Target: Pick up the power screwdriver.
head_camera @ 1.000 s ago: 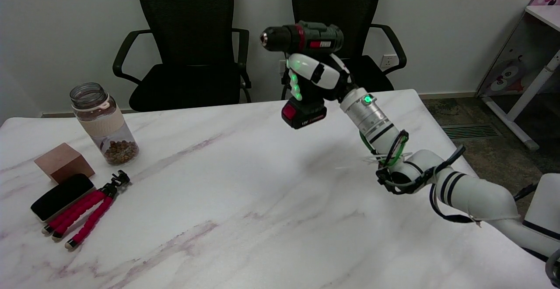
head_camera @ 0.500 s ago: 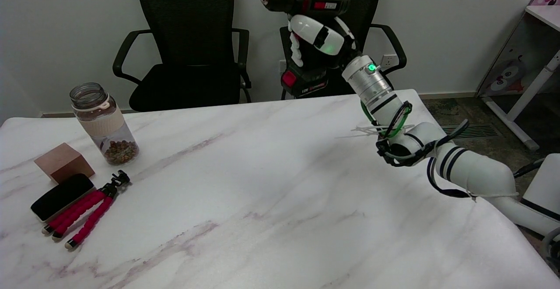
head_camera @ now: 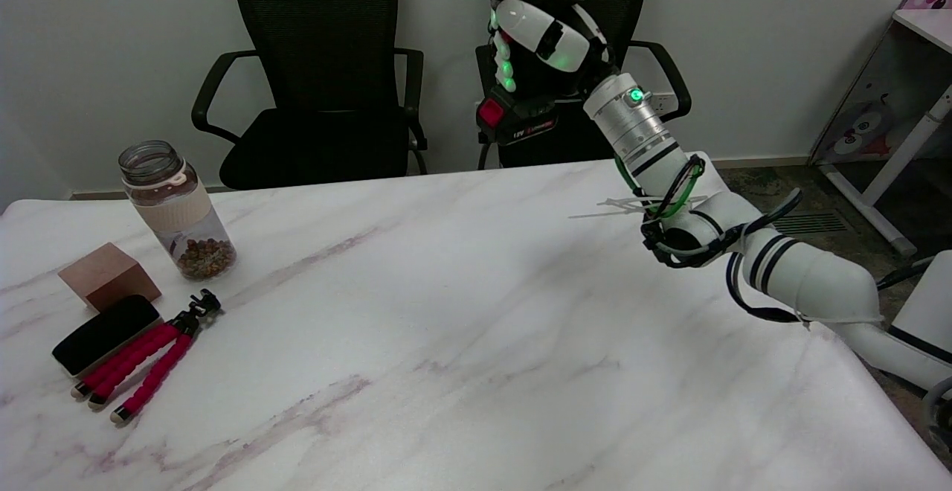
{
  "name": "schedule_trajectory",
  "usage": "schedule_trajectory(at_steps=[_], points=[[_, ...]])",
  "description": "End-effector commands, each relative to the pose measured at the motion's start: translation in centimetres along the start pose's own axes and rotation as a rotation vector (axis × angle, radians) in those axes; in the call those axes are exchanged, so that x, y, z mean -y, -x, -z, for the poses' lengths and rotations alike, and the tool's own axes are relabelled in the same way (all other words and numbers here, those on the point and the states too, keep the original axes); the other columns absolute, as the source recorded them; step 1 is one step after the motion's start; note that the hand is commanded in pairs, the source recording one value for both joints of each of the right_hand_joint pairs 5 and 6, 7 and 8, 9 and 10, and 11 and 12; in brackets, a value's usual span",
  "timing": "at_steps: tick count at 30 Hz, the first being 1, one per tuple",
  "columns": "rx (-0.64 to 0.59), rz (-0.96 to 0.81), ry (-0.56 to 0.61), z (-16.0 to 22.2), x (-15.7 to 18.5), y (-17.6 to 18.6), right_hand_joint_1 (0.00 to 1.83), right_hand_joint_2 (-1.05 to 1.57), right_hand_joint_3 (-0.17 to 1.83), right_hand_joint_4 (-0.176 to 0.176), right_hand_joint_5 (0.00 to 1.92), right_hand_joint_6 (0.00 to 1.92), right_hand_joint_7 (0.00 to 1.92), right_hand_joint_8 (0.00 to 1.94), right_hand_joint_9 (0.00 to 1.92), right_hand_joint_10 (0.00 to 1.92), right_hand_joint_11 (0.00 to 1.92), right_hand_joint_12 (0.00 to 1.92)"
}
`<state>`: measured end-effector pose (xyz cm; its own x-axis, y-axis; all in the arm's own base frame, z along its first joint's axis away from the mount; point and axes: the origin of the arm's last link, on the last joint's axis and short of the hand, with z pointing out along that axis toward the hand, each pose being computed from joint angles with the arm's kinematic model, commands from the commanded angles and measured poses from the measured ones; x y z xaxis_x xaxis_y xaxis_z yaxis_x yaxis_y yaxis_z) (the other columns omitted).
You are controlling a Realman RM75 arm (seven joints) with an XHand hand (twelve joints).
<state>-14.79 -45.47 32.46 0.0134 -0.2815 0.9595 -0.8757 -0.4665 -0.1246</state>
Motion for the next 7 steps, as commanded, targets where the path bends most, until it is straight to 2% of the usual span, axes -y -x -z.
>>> schedule_trajectory(at_steps=[1,7], points=[[0.024,0.000,-0.011,0.41,0.48,1.14,0.88,1.24,1.13,0.176,1.92,1.92,1.92,1.92,1.92,1.92,1.92,1.92],[0.011,-0.003,-0.016,0.66,0.58,1.53,0.88,1.23,1.14,0.176,1.92,1.92,1.92,1.92,1.92,1.92,1.92,1.92]])
